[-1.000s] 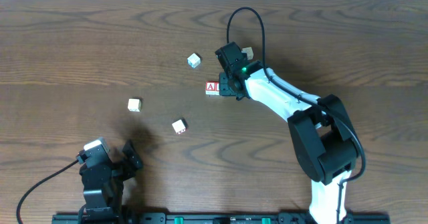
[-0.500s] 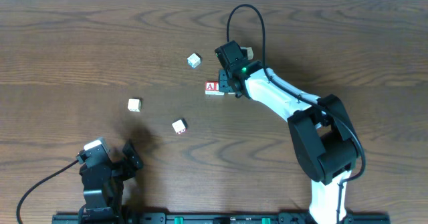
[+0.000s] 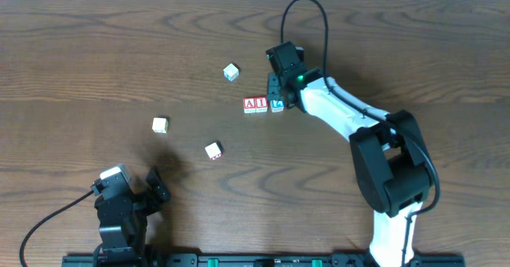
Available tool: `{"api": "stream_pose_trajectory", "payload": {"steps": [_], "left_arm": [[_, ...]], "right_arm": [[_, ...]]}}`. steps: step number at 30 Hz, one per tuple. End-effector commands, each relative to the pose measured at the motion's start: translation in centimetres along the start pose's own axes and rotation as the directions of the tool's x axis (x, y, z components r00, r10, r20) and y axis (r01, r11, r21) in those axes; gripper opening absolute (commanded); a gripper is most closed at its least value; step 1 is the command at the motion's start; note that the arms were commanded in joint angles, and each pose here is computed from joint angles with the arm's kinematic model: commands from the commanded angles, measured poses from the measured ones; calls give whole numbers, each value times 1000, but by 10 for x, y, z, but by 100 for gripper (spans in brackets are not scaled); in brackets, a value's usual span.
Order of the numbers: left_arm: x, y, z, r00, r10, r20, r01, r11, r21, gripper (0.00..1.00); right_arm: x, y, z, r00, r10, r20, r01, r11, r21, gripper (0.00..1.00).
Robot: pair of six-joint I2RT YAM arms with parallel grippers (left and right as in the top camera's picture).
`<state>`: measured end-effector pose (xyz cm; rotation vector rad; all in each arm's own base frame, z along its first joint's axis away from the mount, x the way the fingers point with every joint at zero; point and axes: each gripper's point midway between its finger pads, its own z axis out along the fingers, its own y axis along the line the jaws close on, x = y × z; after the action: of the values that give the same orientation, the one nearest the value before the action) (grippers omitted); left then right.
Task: Spell out Ai2
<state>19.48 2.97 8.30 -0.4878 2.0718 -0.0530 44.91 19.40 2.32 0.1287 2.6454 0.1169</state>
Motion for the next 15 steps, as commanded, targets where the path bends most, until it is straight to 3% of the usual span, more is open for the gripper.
{"api": "stream_pose_trajectory", "payload": {"steps": [1, 4, 8, 15], "left_arm": [[3, 2, 2, 1000, 5, -5, -5, 1000, -6, 95], [3, 2, 2, 1000, 5, -5, -5, 1000, -6, 96], [3, 2, 2, 1000, 5, -5, -5, 1000, -6, 95], [3, 2, 2, 1000, 5, -5, -5, 1000, -6, 95]], "right_arm": [[-5, -19, 7, 1000, 20, -11, -19, 999, 44, 40], [-3, -31, 8, 999, 33, -32, -31, 997, 65, 31], [12, -34, 7, 994, 36, -104, -30, 998, 60, 1], [34, -24, 4, 982, 15, -187, -11, 1000, 25, 2]]}}
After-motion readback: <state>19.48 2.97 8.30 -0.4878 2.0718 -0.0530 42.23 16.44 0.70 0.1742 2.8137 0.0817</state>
